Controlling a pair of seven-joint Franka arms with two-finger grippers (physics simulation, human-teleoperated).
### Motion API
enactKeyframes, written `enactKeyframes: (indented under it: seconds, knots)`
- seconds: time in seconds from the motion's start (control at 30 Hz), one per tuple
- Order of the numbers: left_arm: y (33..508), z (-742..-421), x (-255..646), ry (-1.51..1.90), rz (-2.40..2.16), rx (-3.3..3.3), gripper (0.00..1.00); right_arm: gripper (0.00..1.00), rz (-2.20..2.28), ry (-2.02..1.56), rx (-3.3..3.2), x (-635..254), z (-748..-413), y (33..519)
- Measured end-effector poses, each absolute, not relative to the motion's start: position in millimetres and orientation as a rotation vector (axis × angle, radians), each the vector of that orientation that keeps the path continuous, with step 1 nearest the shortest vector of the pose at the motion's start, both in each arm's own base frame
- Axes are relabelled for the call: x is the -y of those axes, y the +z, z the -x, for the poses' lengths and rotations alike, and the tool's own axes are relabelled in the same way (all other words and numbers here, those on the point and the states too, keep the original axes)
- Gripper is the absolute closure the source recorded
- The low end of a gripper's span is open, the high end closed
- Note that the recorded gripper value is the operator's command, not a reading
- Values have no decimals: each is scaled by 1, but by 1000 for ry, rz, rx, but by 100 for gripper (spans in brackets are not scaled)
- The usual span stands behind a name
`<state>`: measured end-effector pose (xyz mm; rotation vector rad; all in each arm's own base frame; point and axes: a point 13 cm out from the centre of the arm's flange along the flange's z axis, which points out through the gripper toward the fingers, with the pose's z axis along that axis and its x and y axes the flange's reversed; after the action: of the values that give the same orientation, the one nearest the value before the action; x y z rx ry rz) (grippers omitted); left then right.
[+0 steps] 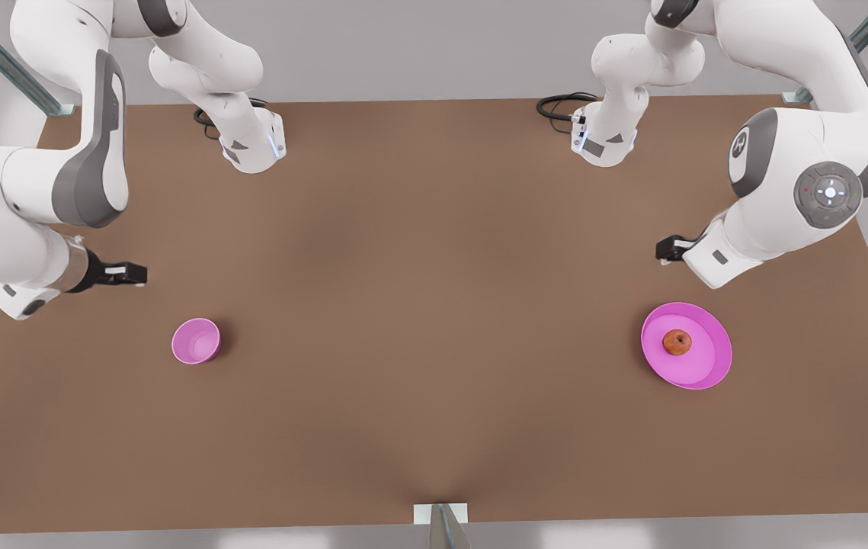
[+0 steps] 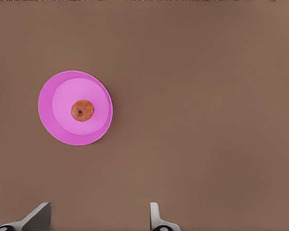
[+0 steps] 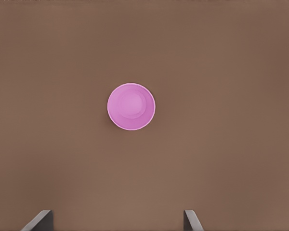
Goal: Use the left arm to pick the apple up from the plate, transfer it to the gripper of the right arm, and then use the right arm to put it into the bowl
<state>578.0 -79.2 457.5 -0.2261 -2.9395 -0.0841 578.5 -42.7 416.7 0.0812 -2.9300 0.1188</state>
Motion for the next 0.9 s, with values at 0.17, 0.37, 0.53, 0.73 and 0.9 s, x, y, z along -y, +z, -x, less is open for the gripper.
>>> enactKeyframes:
  seconds: [0.17, 0.37, 0.53, 0.73, 0.9]
  knots:
    - [380, -609, 28, -64, 129, 2869, 0, 0, -97, 123, 2946, 39, -583, 419]
    - [231, -617, -31, -37, 57, 2817, 0, 0, -95, 117, 2940, 41, -574, 423]
    - [144, -611, -69, -49, 32, 2887, 0, 0, -87, 107, 2932, 46, -571, 421]
    - [98, -614, -79, -55, 66, 2989, 0, 0, -106, 106, 2945, 40, -570, 428]
    - [71, -618, -81, -52, 91, 3024, 0, 0, -177, 107, 2979, 14, -572, 440]
